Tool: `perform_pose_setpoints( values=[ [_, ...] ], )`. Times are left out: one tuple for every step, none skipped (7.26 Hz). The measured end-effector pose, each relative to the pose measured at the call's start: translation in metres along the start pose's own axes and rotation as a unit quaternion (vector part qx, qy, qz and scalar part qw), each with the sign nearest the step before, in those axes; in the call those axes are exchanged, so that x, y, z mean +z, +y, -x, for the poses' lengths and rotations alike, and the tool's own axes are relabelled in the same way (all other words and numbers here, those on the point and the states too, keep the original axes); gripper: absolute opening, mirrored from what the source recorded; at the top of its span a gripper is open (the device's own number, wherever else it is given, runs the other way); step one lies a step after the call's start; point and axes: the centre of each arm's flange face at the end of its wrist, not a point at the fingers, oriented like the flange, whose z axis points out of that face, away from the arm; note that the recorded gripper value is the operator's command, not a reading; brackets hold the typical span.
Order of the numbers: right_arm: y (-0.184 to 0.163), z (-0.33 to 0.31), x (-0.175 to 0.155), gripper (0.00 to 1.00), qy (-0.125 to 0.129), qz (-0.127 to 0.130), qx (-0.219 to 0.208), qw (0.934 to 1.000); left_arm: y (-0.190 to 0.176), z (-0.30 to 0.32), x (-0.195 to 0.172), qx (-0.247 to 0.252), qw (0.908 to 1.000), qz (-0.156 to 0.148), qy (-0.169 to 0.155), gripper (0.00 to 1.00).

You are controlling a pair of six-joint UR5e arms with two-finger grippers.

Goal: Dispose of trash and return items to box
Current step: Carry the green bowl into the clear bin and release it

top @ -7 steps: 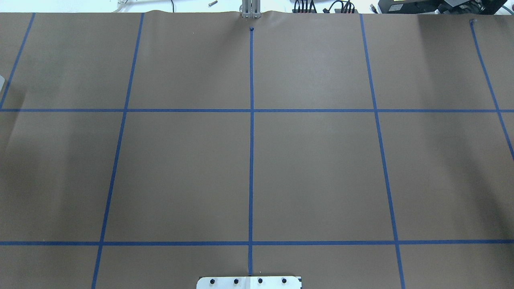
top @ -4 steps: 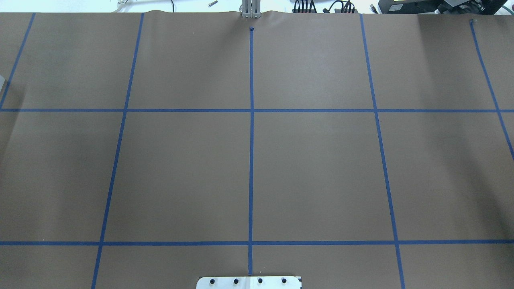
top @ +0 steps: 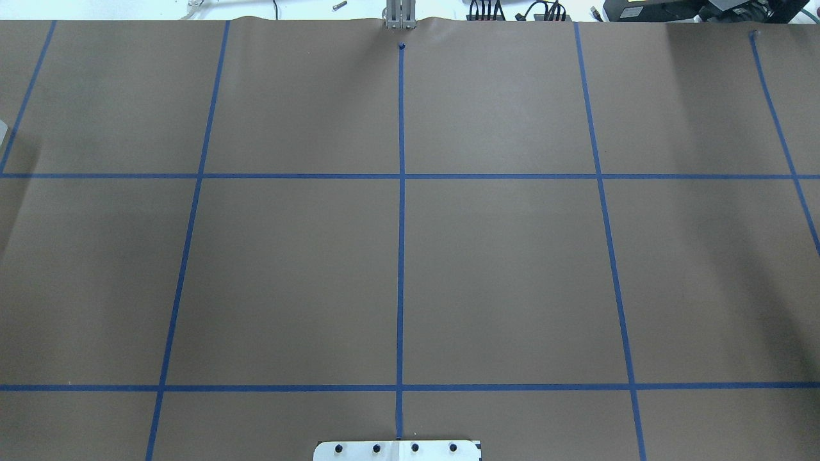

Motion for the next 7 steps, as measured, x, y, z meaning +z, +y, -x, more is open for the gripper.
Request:
perform_pose_setpoints(
  values=[
    [0.0,0.0,0.0,1.0,0.0,0.0,0.0,1.0,0.002,0.005,0.007,-0.028,0.9996,-0.001,-0.007,0.0],
    [0.0,0.0,0.0,1.0,0.001,0.0,0.0,1.0,0.003,0.008,0.011,-0.041,0.999,-0.003,-0.017,0.0],
    [0.0,0.0,0.001,1.0,0.0,0.001,0.0,1.0,0.005,0.01,0.014,-0.046,0.9986,-0.004,-0.025,0.0],
    [0.0,0.0,0.001,1.0,0.0,0.001,0.0,1.0,0.006,0.011,0.016,-0.047,0.9985,-0.003,-0.029,0.35],
    [0.0,0.0,0.001,1.0,0.001,0.001,-0.001,1.0,0.008,0.012,0.019,-0.047,0.9984,-0.001,-0.031,0.51],
    [0.0,0.001,0.001,1.0,0.002,0.001,-0.001,1.0,0.01,0.012,0.022,-0.047,0.9984,0.001,-0.032,0.57],
    [0.0,0.001,0.001,1.0,0.002,0.001,-0.001,1.0,0.01,0.012,0.022,-0.046,0.9984,0.0,-0.032,0.65]
  ],
)
